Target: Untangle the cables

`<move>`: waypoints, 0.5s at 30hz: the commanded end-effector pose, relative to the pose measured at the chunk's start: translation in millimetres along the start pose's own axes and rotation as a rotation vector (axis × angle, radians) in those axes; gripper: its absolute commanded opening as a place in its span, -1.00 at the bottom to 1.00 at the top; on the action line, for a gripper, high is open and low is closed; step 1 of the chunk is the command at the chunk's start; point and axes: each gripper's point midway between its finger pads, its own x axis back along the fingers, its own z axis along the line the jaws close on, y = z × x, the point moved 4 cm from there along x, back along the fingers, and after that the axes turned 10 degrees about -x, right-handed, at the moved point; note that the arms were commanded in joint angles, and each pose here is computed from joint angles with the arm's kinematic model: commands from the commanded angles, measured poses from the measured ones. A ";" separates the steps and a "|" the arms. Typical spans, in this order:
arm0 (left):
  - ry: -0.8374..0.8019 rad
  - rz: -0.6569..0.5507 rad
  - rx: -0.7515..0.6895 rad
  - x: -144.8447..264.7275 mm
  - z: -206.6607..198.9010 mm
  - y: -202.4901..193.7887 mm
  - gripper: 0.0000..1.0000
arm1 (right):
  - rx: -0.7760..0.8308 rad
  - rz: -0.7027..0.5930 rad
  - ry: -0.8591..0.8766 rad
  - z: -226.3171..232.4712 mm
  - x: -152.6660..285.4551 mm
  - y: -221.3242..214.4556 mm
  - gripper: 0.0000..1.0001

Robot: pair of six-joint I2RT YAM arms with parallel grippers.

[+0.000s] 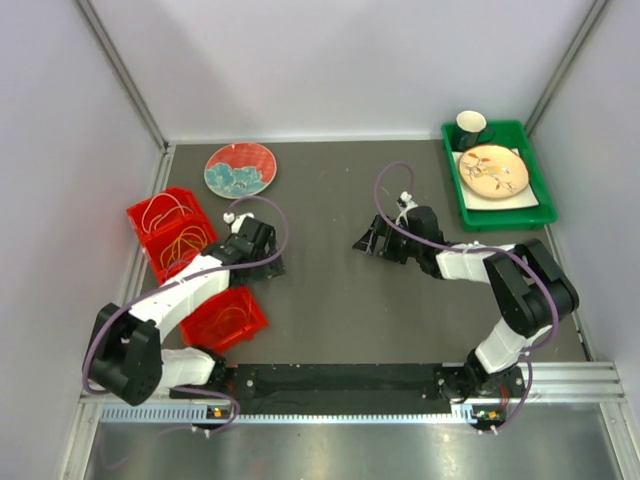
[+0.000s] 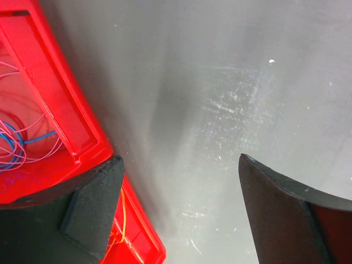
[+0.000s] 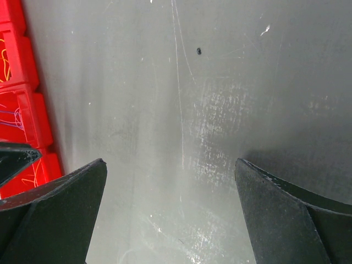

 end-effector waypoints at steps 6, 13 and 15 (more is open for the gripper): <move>-0.075 -0.100 -0.095 20.0 -11.7 28.5 0.92 | 0.036 -0.061 0.046 13.3 5.0 13.5 0.97; -0.164 -0.183 -0.052 9.8 -27.6 36.4 0.94 | 0.080 -0.138 0.116 21.6 22.5 14.9 0.97; -0.185 -0.222 -0.021 -0.4 -34.8 40.5 0.98 | 0.090 -0.155 0.133 24.1 25.5 15.4 0.97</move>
